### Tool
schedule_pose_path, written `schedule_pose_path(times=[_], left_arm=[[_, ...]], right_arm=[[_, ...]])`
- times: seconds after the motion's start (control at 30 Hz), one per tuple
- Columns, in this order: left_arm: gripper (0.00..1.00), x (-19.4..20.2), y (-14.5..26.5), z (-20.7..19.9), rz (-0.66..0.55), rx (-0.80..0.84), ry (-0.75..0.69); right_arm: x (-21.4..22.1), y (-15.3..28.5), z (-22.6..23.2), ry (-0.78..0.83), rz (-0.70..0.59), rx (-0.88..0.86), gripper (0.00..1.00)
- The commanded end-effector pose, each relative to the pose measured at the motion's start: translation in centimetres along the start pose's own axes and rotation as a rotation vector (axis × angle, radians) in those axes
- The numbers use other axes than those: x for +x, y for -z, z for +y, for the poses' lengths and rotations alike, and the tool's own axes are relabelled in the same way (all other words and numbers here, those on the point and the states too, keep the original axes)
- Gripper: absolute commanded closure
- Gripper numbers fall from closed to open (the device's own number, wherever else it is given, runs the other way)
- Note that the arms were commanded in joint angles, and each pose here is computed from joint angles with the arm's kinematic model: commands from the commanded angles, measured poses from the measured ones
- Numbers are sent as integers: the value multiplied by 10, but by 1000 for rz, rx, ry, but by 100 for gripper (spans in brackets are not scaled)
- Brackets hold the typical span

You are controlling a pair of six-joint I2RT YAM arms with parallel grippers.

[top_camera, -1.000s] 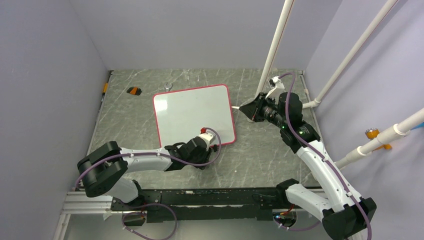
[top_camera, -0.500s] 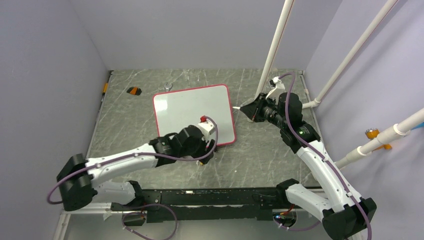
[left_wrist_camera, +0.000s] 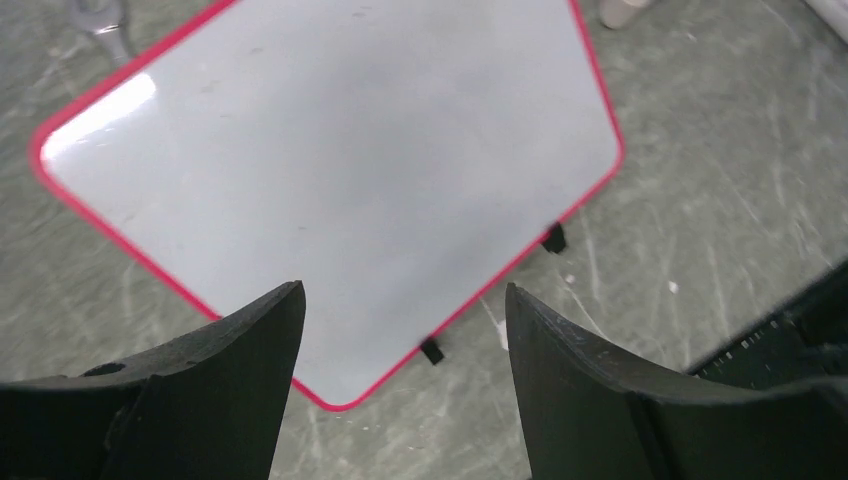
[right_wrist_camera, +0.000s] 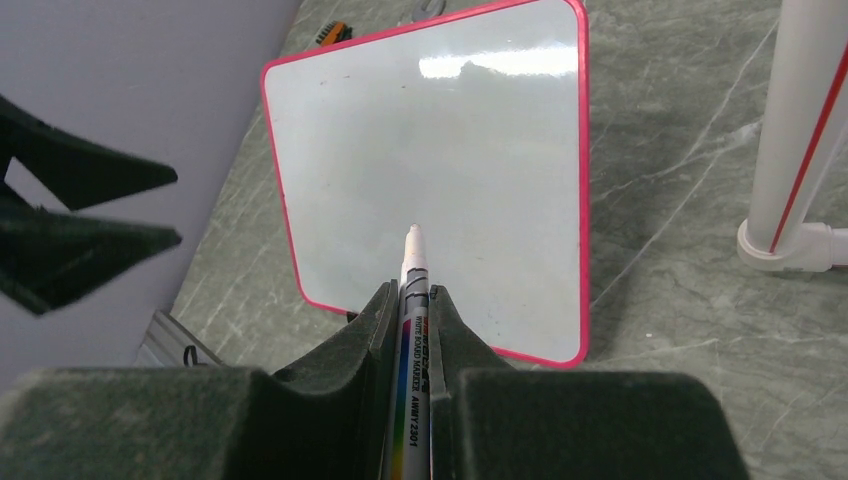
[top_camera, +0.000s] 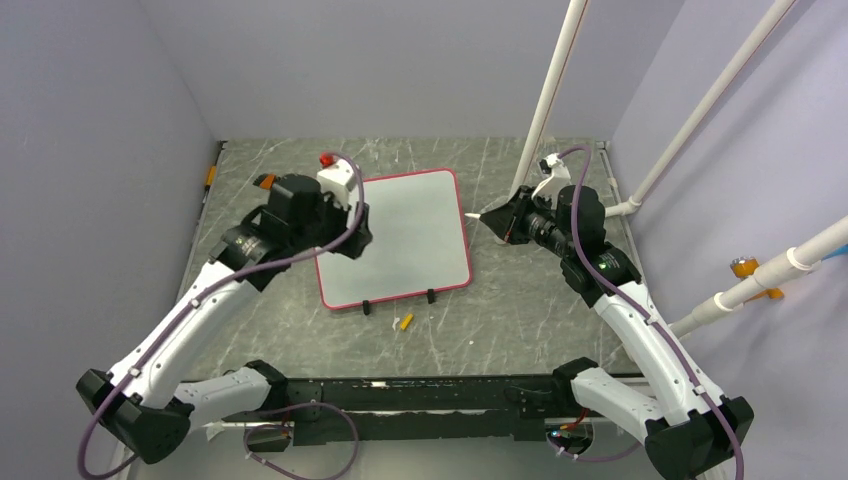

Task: Write a sentence on the whiteboard
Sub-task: Move the whiteboard to the center of the board.

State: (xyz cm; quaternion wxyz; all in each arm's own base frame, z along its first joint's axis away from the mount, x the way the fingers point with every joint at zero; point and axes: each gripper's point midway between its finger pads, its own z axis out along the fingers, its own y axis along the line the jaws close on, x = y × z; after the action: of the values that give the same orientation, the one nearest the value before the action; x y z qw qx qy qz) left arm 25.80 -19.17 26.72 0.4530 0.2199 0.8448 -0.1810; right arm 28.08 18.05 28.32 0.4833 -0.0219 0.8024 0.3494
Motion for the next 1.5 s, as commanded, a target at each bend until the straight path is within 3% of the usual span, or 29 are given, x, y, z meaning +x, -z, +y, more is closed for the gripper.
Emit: schedule_pose_path(times=[0.0, 0.17, 0.47, 0.73, 1.03, 1.47], left_arm=[[24, -11, 1, 35, 18, -50, 39], [15, -36, -8, 71, -56, -108, 105], [16, -50, -46, 124, 64, -104, 179], [13, -59, -63, 163, 70, -147, 220], [19, -46, -89, 187, 96, -31, 314], [28, -27, -104, 189, 150, -4, 371]], right_arm=[[-17, 6, 17, 26, -41, -42, 100], [-15, 5, 20, 29, -28, -47, 100], [-7, 0, 23, 23, -10, -65, 100], [0, -8, 24, 26, 16, -73, 100], [6, -14, 29, 32, 39, -79, 100], [5, -17, 35, 46, 48, -83, 100]])
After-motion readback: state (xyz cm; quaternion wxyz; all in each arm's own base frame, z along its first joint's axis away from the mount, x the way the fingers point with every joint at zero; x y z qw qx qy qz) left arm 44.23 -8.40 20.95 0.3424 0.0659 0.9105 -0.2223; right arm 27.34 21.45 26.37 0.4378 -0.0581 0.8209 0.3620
